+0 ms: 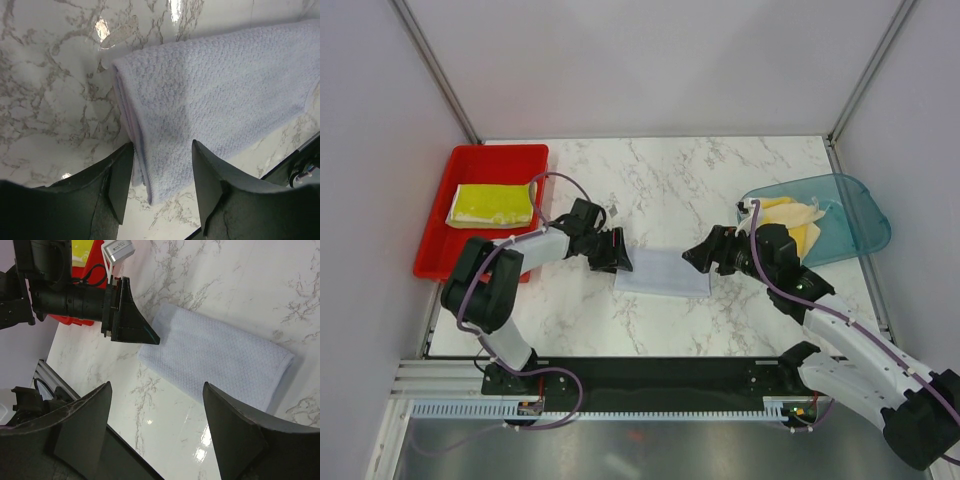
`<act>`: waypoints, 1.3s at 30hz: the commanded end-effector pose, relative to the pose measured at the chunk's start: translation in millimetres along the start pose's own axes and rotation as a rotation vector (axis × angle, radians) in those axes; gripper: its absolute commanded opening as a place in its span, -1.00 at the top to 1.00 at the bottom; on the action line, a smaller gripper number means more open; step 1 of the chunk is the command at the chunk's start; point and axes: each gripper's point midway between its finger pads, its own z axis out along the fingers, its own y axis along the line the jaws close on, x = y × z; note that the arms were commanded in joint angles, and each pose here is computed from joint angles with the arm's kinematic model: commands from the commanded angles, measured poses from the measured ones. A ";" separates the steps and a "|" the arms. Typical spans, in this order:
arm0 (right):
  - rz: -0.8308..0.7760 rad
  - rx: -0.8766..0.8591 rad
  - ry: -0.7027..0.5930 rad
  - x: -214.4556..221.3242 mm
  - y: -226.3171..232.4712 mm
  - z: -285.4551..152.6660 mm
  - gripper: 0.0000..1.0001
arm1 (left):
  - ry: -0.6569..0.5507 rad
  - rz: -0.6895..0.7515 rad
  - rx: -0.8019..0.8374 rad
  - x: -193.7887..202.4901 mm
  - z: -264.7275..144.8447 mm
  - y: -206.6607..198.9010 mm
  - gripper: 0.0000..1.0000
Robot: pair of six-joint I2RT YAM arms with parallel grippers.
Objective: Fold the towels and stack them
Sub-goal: Neatly place the folded towel into the bin
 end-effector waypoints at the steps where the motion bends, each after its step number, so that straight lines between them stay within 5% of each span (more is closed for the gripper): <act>1: -0.008 -0.026 -0.009 -4.0 7.5 -0.9 -0.64 | 0.058 -0.073 -0.102 22.7 15.3 26.6 -0.15; 5: -0.011 -0.034 -0.023 -5.7 9.7 -5.3 -0.64 | 0.066 -0.093 -0.141 26.3 18.7 35.3 0.06; 8: -0.009 -0.035 -0.031 -6.0 9.1 -7.4 -0.64 | 0.077 -0.084 -0.132 24.5 21.5 28.8 0.57; 9: -0.008 -0.036 -0.030 -5.4 9.3 -7.2 -0.64 | 0.080 -0.073 -0.129 22.5 21.2 24.1 0.90; 10: -0.007 -0.035 -0.024 -3.2 8.6 -7.3 -0.63 | 0.081 -0.068 -0.127 21.0 20.7 21.3 0.95; 26: -0.020 -0.031 -0.039 -2.5 6.1 -10.8 -0.64 | -0.029 0.143 -0.412 -49.2 -61.0 24.7 0.96; 39: -0.048 -0.017 -0.016 -1.3 2.3 -2.2 -0.64 | -0.214 0.152 -0.848 -151.4 -199.5 128.1 0.95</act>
